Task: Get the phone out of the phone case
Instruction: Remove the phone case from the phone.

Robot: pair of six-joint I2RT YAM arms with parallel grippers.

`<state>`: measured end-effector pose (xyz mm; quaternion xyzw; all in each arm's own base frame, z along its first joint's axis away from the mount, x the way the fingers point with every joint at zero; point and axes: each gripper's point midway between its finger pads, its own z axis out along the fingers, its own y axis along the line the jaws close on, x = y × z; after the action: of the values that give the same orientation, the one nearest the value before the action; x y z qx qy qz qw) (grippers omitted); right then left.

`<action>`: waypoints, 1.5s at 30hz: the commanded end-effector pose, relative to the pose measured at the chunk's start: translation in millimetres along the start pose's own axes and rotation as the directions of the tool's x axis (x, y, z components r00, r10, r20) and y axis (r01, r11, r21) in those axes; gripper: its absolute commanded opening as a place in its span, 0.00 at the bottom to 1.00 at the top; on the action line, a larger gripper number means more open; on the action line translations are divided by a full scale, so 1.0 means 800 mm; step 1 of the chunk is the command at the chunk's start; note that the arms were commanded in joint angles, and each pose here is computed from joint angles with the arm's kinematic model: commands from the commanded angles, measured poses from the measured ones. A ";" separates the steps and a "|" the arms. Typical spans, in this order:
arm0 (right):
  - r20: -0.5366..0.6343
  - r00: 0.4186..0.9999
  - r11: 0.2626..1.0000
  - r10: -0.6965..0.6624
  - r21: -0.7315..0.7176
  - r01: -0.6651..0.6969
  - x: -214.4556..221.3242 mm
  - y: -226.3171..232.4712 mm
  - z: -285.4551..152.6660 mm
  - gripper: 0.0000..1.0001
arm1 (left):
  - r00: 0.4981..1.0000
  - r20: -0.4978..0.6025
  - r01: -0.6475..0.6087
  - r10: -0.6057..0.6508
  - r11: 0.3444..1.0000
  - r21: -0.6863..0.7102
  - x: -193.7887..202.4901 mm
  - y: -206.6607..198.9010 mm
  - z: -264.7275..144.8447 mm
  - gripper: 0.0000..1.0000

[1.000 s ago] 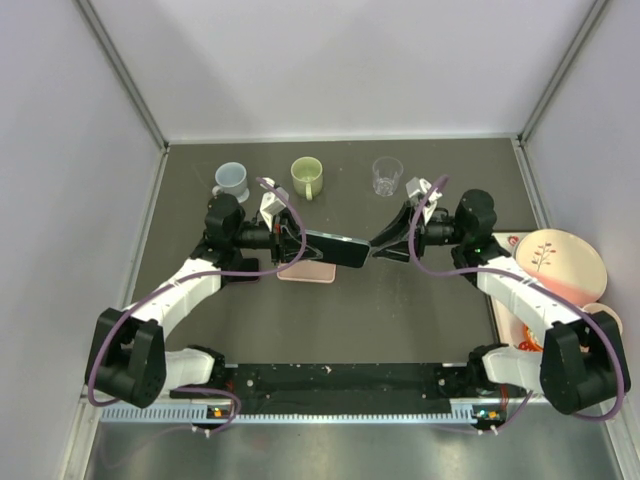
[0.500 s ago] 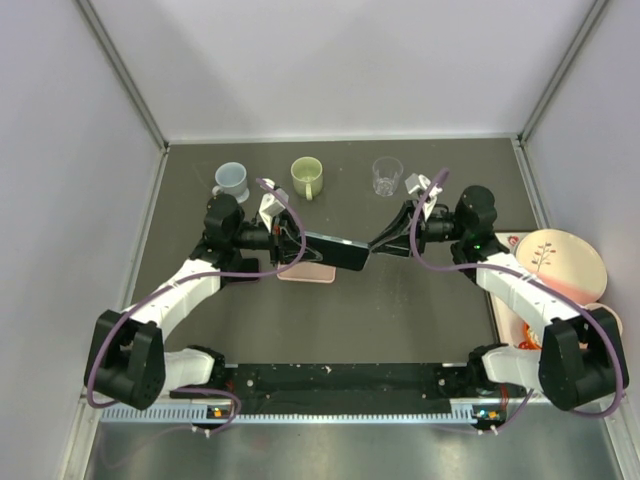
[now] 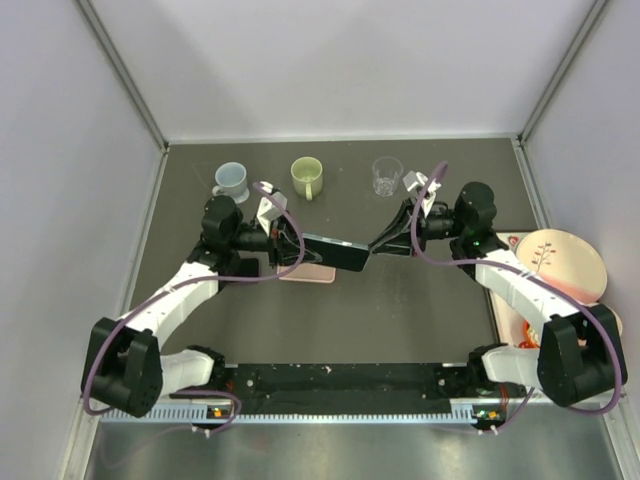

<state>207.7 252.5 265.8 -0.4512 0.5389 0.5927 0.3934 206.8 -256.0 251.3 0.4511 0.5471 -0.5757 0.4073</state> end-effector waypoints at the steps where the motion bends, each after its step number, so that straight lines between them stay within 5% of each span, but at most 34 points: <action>1: -0.006 1.000 0.999 -0.008 -0.053 0.007 -0.020 0.012 0.004 0.00 | 0.983 0.019 -0.184 0.183 0.981 0.054 -0.022 -0.026 0.001 0.00; 45: 0.004 0.990 0.990 0.139 0.038 -0.140 -0.011 -0.033 0.005 0.00 | 0.957 0.011 -0.284 0.288 0.933 0.222 -0.006 -0.070 0.008 0.00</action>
<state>202.7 252.5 256.3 -0.4218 0.5692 0.6397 0.2982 195.4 -257.6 246.0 0.5010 0.5172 -0.5392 0.4368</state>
